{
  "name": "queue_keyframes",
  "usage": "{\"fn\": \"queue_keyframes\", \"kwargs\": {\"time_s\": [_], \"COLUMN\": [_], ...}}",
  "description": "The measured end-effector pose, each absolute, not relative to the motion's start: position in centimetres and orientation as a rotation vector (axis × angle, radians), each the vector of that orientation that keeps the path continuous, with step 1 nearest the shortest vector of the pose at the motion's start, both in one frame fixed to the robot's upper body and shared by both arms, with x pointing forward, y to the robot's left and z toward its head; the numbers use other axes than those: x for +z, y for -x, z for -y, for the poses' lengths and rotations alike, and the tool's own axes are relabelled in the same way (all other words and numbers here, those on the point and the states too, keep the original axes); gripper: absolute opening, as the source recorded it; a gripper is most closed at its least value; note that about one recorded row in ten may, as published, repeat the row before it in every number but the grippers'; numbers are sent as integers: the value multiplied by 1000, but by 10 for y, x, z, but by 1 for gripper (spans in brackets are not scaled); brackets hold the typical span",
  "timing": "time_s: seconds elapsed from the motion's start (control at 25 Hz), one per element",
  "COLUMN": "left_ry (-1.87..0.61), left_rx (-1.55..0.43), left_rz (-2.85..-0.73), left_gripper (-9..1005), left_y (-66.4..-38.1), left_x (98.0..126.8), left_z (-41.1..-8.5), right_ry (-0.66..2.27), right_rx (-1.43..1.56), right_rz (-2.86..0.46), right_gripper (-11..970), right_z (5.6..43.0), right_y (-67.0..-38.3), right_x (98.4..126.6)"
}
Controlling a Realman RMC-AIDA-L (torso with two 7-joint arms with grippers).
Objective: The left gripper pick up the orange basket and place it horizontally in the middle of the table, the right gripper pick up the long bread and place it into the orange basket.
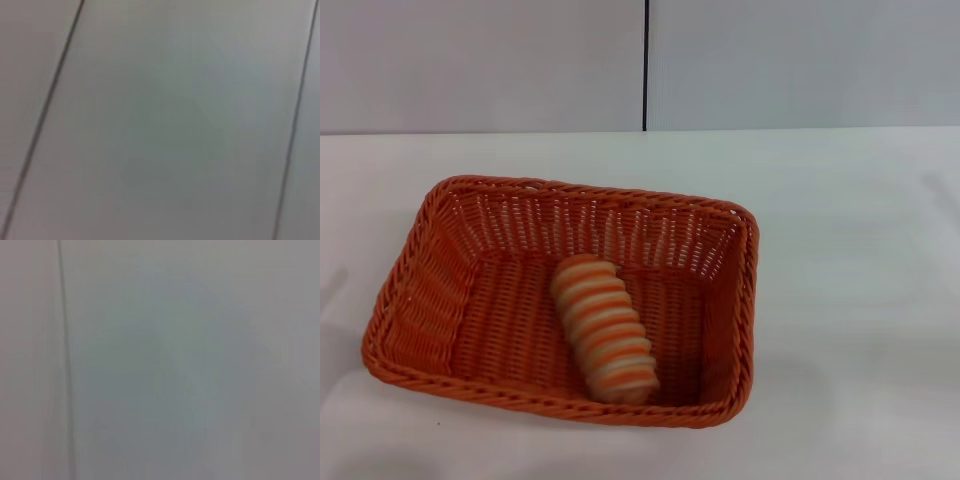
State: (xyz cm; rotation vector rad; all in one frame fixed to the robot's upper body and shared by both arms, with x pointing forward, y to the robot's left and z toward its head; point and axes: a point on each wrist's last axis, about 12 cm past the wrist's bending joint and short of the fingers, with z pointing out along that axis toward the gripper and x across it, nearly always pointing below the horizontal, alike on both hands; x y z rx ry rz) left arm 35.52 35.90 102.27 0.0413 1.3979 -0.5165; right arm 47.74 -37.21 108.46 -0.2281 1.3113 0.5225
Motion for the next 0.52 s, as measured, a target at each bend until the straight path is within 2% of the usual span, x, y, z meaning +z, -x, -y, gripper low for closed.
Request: {"fn": "queue_keyframes", "kwargs": {"time_s": [0.16,0.52], "left_ry": [-14,65], "left_rx": [-387,-245], "left_rz": [-1394,-1388], "left_gripper": [754,754], "left_y": [-341,-316], "left_x": [1019,1021], "left_z": [-364,-383], "right_ry": [149,124], "right_rx": [425,383], "right_rz": [-1285,-1285], "right_gripper": [708,708], "right_z": [373,377], "right_y": [-468,-463], "right_x": [1071,1067]}}
